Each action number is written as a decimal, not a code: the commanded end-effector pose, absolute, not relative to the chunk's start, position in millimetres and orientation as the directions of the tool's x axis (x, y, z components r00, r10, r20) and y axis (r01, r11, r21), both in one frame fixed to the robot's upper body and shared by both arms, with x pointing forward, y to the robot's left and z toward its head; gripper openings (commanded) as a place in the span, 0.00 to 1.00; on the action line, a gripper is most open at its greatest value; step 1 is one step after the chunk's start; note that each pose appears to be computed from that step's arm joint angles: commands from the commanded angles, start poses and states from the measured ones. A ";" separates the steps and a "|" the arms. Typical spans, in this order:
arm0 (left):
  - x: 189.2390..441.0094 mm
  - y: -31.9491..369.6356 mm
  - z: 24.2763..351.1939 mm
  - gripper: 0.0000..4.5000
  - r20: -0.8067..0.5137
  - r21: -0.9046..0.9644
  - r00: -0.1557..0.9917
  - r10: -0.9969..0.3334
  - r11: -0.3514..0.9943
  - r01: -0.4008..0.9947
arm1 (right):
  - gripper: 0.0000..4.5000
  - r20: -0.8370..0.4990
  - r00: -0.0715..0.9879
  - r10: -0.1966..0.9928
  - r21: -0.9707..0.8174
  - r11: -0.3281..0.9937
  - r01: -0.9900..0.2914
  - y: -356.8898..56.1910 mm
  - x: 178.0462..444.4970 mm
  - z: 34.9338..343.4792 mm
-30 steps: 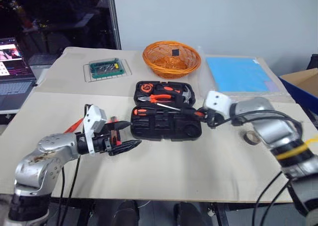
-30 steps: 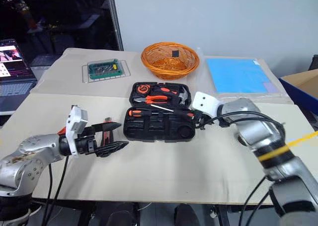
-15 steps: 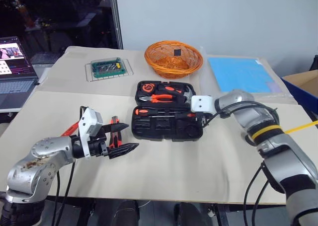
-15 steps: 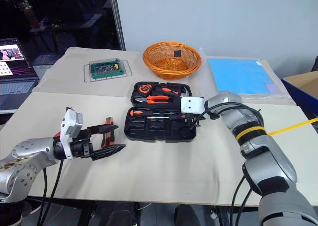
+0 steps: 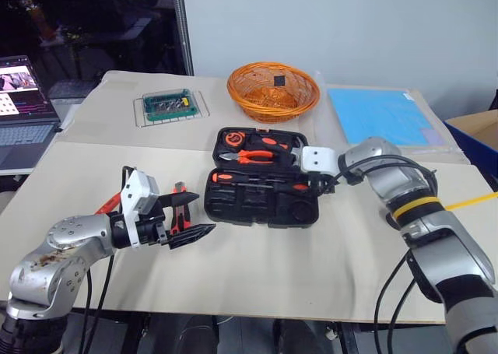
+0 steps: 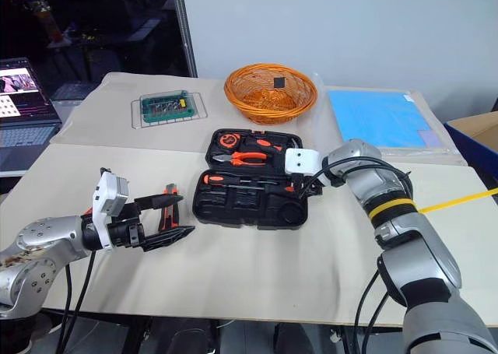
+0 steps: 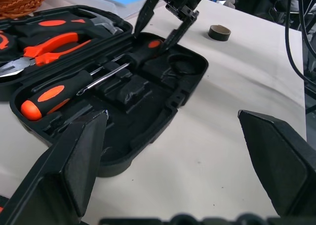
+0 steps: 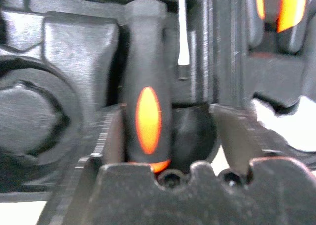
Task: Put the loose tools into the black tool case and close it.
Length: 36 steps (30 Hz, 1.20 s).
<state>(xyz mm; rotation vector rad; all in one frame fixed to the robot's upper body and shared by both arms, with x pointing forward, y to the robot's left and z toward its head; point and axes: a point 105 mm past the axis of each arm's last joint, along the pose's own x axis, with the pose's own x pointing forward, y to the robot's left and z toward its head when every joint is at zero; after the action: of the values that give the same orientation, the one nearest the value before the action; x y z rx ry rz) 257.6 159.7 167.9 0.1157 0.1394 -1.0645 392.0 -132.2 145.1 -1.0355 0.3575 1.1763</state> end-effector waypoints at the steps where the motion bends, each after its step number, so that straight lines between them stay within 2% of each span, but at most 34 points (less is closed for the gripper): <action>1: 259.3 161.1 174.4 1.00 -0.157 0.063 0.479 -0.864 0.475 0.877 | 0.77 -0.631 0.325 0.704 -0.403 0.060 -0.913 -130.3 377.3 174.7; 3: 260.2 160.4 173.3 1.00 -0.156 0.061 0.480 -0.863 0.477 0.877 | 0.77 -0.585 0.301 0.753 -0.362 0.090 -0.928 -128.0 372.5 185.4; 6: 262.2 160.7 171.7 1.00 -0.152 0.053 0.489 -0.859 0.487 0.872 | 0.62 -0.474 0.314 0.823 -0.294 0.188 -0.937 -123.3 373.6 198.3; 10: 265.0 166.3 171.5 1.00 -0.147 0.063 0.518 -0.843 0.514 0.855 | 0.33 -0.362 0.428 0.828 -0.293 0.335 -0.896 -111.5 380.9 193.3; 14: 265.9 173.8 172.0 1.00 -0.142 0.073 0.553 -0.821 0.548 0.833 | 0.02 -0.292 0.572 0.767 -0.362 0.465 -0.808 -98.5 384.2 171.3; 18: 267.6 184.2 171.0 1.00 -0.143 0.080 0.581 -0.801 0.576 0.813 | 0.01 -0.329 0.595 0.733 -0.430 0.444 -0.786 -84.7 374.8 142.0; 21: 267.6 182.8 168.1 1.00 -0.143 0.087 0.615 -0.776 0.609 0.789 | 0.01 -0.519 0.519 0.679 -0.478 0.272 -0.835 -88.0 354.5 87.2; 24: 265.0 181.7 167.4 1.00 -0.141 0.074 0.624 -0.769 0.620 0.781 | 0.01 -0.550 0.524 0.650 -0.520 0.224 -0.824 -92.5 356.3 77.4; 27: 268.3 190.7 167.9 1.00 -0.124 0.054 0.670 -0.732 0.669 0.741 | 0.01 -0.486 0.551 0.679 -0.577 0.225 -0.785 -84.7 363.7 93.1; 32: 289.0 227.4 171.9 1.00 -0.075 0.033 0.854 -0.514 0.855 0.517 | 0.01 -0.094 0.588 0.803 -0.541 0.455 -0.707 -67.7 369.0 176.2; 33: 293.4 239.0 170.8 1.00 -0.087 0.038 0.885 -0.457 0.886 0.462 | 0.01 -0.014 0.561 0.828 -0.479 0.487 -0.730 -66.8 363.4 195.4; 34: 296.1 250.0 167.0 1.00 -0.122 0.037 0.903 -0.411 0.908 0.418 | 0.07 0.031 0.505 0.862 -0.425 0.469 -0.774 -64.0 352.9 207.9; 36: 301.2 276.4 163.7 1.00 -0.188 0.066 0.928 -0.322 0.938 0.340 | 0.19 0.079 0.357 0.931 -0.371 0.359 -0.856 -58.7 321.0 227.2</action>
<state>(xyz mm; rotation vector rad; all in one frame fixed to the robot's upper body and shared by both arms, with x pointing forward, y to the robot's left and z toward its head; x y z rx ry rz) 296.7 247.0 157.0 0.0519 0.1551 -0.4547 352.0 -60.5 186.4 -0.3739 -0.1775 1.0427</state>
